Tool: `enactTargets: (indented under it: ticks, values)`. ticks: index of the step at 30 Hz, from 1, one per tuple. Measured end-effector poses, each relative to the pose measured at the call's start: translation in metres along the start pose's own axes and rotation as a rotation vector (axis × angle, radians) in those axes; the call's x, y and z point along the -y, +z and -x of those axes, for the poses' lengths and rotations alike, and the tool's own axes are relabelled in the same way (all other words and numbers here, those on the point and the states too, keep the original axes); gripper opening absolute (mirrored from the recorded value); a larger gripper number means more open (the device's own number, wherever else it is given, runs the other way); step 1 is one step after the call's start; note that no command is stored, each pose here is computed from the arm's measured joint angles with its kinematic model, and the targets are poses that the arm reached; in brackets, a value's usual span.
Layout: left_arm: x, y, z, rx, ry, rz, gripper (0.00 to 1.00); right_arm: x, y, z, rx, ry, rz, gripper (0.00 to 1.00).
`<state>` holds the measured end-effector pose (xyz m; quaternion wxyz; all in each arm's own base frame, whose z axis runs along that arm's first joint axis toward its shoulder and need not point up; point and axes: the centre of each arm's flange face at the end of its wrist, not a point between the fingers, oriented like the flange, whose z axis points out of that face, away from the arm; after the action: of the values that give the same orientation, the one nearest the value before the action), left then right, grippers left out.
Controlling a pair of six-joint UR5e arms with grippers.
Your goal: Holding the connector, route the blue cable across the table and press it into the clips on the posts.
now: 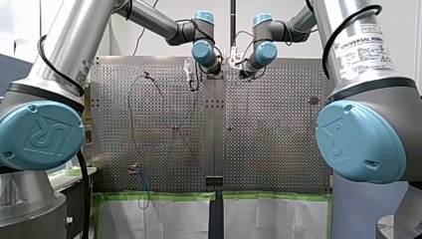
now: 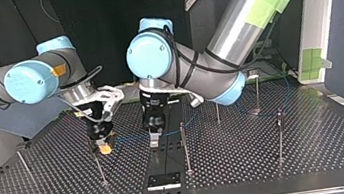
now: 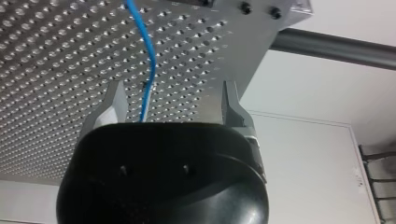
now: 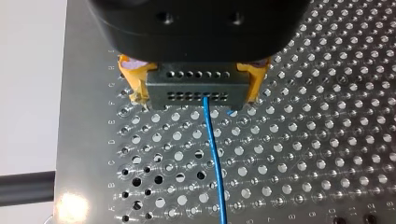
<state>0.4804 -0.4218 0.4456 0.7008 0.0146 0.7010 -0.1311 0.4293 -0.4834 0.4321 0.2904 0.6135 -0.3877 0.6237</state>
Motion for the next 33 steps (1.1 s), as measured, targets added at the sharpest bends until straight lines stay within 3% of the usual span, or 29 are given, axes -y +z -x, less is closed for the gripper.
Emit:
enactTargets:
  ticks: [16,31,32,33]
  values:
    - [0.003,0.044,-0.03,-0.065,0.012,0.024,1.0,0.001,0.0,0.0,0.0,0.0,-0.007,0.0]
    - [0.01,0.063,0.003,0.015,-0.022,0.042,1.0,0.0,0.001,0.001,0.001,0.0,-0.007,0.0]
    - [0.01,0.063,0.004,0.016,-0.022,0.046,0.93,0.0,0.001,0.001,0.001,0.0,-0.006,0.0]
    - [0.01,0.063,0.004,0.017,-0.021,0.049,0.93,0.0,0.001,0.001,0.001,0.0,-0.006,0.0]
